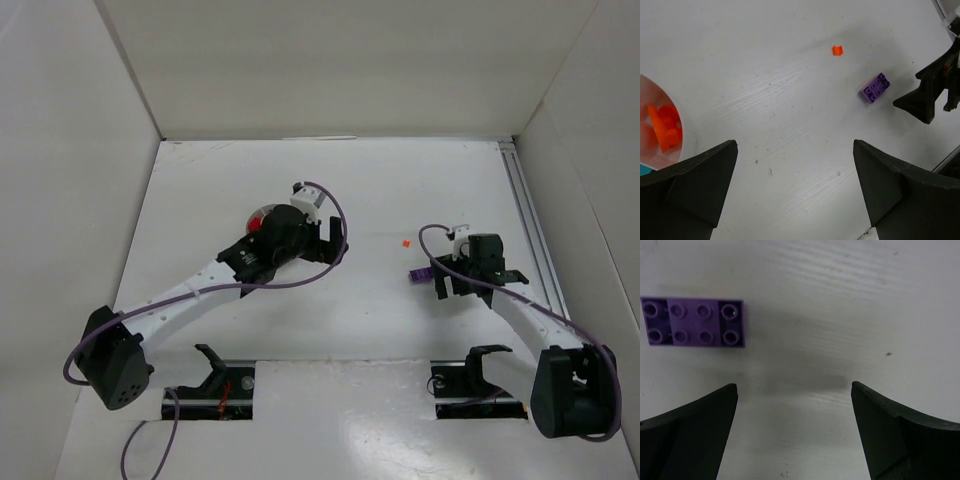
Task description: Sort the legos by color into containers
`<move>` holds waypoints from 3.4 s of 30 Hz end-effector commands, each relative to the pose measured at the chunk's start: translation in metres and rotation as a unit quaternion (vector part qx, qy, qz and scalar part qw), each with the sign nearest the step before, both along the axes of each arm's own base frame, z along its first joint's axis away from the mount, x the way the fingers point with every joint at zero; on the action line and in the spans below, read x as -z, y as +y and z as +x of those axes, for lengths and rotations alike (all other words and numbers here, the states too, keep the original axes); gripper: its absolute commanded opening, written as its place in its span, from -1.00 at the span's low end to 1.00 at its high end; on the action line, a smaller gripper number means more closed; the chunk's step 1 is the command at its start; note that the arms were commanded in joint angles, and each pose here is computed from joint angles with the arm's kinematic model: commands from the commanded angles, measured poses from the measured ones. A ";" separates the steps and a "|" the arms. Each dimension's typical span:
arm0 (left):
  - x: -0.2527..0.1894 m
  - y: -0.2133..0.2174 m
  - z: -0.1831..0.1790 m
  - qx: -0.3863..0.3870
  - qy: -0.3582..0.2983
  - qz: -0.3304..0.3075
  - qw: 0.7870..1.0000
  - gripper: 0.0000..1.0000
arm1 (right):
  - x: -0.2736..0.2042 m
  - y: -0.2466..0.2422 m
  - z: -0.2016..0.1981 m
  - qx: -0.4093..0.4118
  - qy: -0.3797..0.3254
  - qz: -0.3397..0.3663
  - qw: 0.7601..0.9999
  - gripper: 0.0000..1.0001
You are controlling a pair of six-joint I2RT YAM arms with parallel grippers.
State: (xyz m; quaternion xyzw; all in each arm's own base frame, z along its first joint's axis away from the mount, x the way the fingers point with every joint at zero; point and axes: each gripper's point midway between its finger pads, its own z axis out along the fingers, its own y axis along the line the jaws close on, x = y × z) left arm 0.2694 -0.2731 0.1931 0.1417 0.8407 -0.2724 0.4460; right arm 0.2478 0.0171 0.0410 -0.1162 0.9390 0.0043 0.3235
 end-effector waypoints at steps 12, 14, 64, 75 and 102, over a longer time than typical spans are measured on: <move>0.025 -0.003 -0.013 -0.003 0.022 0.014 1.000 1.00 | -0.005 -0.003 0.028 -0.083 -0.013 -0.059 0.995 0.97; 0.029 -0.002 -0.014 -0.003 0.025 0.018 1.000 1.00 | -0.003 0.002 0.031 -0.105 -0.010 -0.067 0.992 0.97; -0.070 -0.052 -0.047 0.162 -0.044 -0.143 0.975 0.81 | -0.208 0.248 0.010 -0.548 -0.374 0.054 0.746 -0.41; -0.073 -0.052 -0.034 0.122 -0.043 -0.159 0.979 0.39 | -0.228 0.268 -0.004 -0.557 -0.407 0.072 0.720 -0.38; -0.063 -0.054 -0.033 0.114 -0.026 -0.165 0.979 -0.64 | -0.252 0.285 0.000 -0.533 -0.448 0.073 0.714 -0.36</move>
